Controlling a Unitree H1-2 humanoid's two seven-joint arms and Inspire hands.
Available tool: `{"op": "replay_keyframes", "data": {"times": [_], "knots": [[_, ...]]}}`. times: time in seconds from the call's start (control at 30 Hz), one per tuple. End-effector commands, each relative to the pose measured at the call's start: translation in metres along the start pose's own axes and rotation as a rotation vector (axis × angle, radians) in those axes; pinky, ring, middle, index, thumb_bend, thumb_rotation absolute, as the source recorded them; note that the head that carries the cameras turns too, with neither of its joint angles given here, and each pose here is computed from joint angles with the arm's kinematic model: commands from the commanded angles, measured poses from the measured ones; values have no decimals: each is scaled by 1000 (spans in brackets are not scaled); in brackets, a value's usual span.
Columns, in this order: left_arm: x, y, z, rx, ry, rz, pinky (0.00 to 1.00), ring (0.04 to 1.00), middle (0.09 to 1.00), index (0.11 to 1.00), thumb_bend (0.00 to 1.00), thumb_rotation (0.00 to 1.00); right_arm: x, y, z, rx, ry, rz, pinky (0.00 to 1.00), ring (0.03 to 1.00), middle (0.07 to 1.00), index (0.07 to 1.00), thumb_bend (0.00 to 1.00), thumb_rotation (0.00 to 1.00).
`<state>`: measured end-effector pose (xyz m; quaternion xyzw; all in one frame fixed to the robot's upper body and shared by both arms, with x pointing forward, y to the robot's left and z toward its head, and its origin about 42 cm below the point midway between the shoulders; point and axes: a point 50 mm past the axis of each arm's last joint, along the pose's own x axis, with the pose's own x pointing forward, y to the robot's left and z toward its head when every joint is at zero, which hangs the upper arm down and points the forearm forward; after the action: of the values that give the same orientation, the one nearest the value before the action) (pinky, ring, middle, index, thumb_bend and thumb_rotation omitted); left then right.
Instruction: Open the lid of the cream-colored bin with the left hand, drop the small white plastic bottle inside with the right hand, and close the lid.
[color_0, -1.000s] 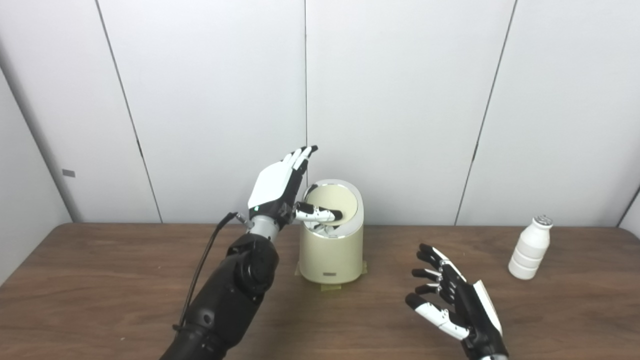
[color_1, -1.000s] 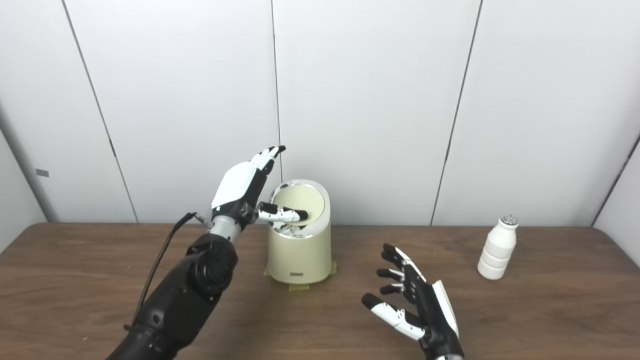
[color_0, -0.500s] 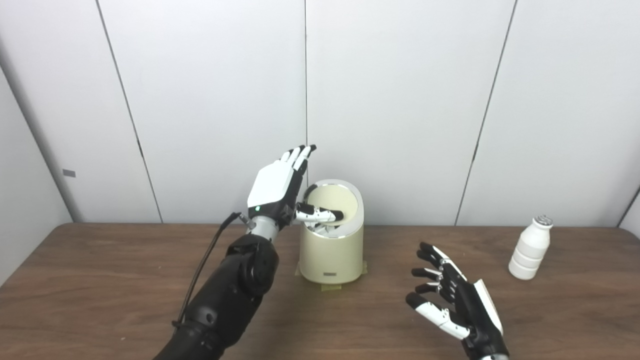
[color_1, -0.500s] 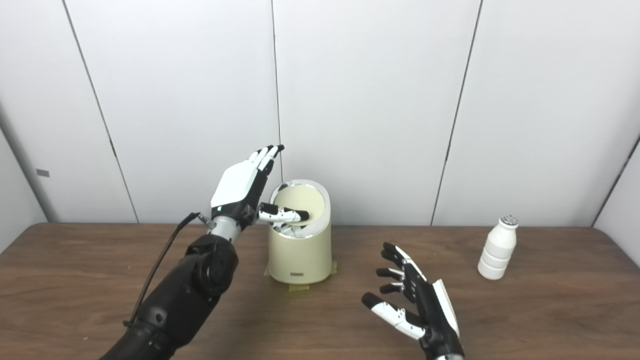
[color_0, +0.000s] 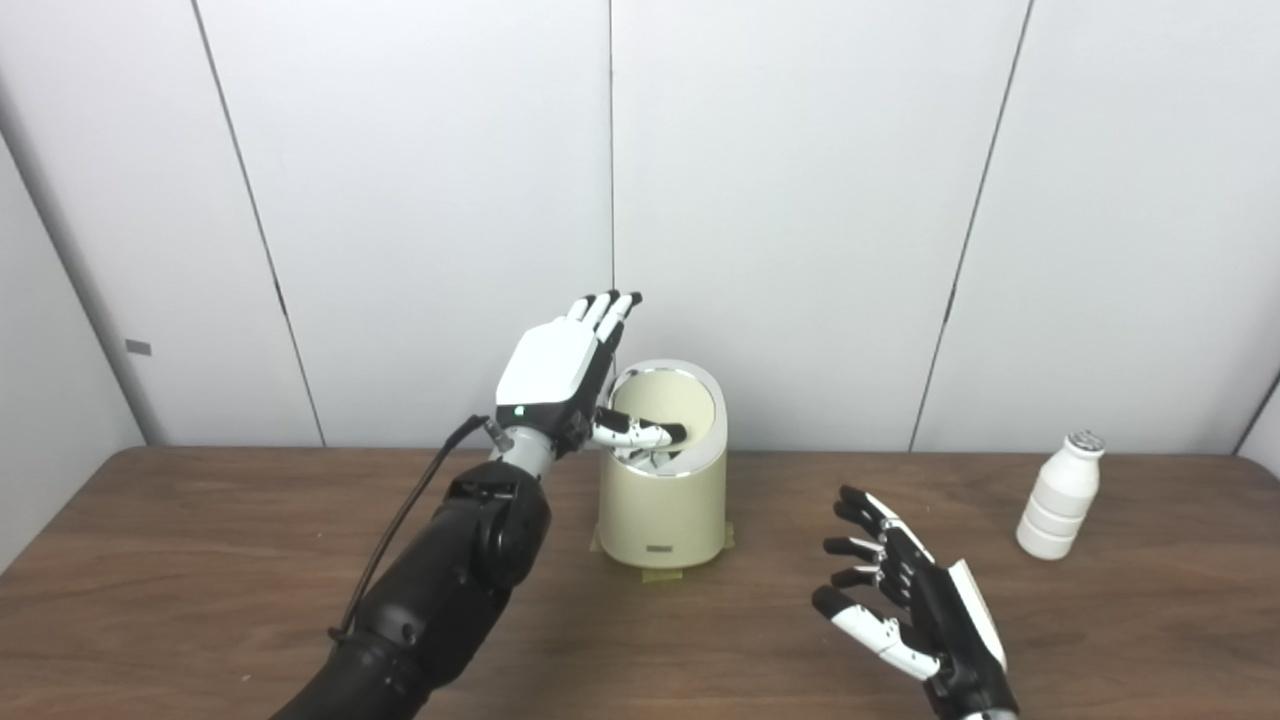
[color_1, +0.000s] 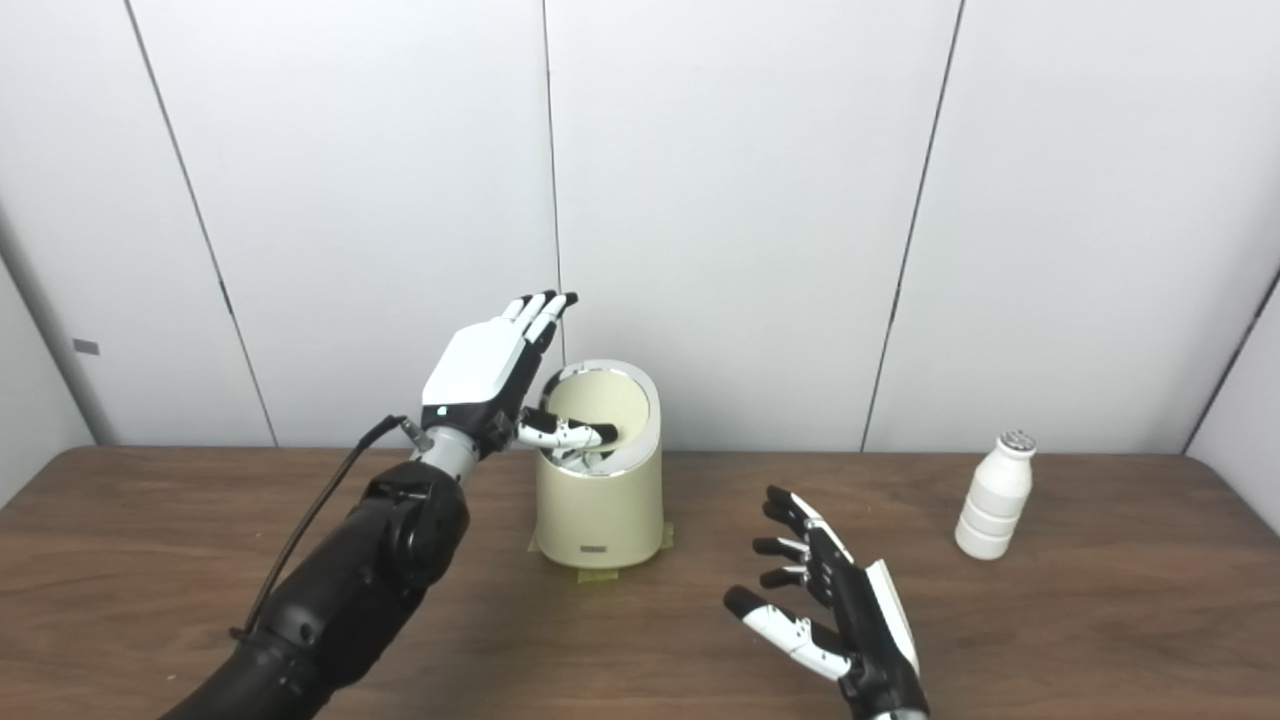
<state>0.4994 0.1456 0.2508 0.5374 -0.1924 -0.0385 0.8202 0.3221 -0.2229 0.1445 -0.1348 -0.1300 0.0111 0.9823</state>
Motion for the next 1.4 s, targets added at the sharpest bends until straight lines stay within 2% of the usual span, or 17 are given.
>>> {"op": "replay_keyframes", "data": {"times": [0.0,0.07,0.1,0.2,0.27,0.37,0.43,0.53,0.63,0.7,0.8,0.9,1.1,1.2,1.37], "knots": [[4,19,-1,-80,-18,59,964,1000,1000,1000,871,146,11,-3,18,-4,-80,-11,609,744,858,864,717,591],[5,26,2,-169,-31,92,968,1000,1000,1000,877,193,11,-2,18,-4,-80,-9,610,742,855,862,721,595],[6,29,4,-220,-35,111,939,1000,1000,1000,901,255,11,-2,18,0,-81,-8,609,743,852,859,726,595],[6,38,10,-354,-53,157,868,1000,1000,1000,904,307,11,-2,18,-9,-85,-5,603,739,851,858,725,598],[4,42,12,-407,-70,170,873,1000,1000,1000,880,307,11,-2,18,-15,-85,-5,609,740,851,859,717,594],[0,47,14,-432,-109,164,925,1000,1000,1000,895,300,10,-4,17,-15,-79,-5,609,742,851,858,716,601],[-3,51,15,-473,-130,171,894,1000,1000,1000,897,305,10,-4,17,-13,-79,-4,608,744,852,859,718,601],[-9,58,14,-633,-121,178,881,986,998,1000,880,307,10,-5,17,-5,-75,-3,612,748,855,864,716,595],[-24,62,9,-759,-86,176,820,915,931,967,831,328,10,-7,17,-5,-77,-5,617,753,859,865,705,584],[-36,63,4,-772,-73,167,784,879,897,941,803,335,10,-8,17,-5,-79,-8,614,755,860,864,690,580],[-57,62,-1,-776,-63,154,727,837,865,910,779,269,11,-12,15,-3,-81,-15,615,761,866,870,683,576],[-75,57,-6,-850,-47,159,687,811,847,899,777,248,11,-16,14,-8,-82,-17,614,758,867,872,694,587],[-110,46,-19,-889,32,225,593,693,762,853,828,289,11,-18,12,-17,-82,-17,620,751,863,869,715,594],[-126,40,-26,-880,69,249,609,674,733,827,817,313,11,-18,12,-14,-82,-18,620,751,862,868,700,587],[-147,33,-37,-895,91,274,644,694,747,849,795,328,11,-19,12,-17,-77,-17,616,748,859,865,705,582]]}}
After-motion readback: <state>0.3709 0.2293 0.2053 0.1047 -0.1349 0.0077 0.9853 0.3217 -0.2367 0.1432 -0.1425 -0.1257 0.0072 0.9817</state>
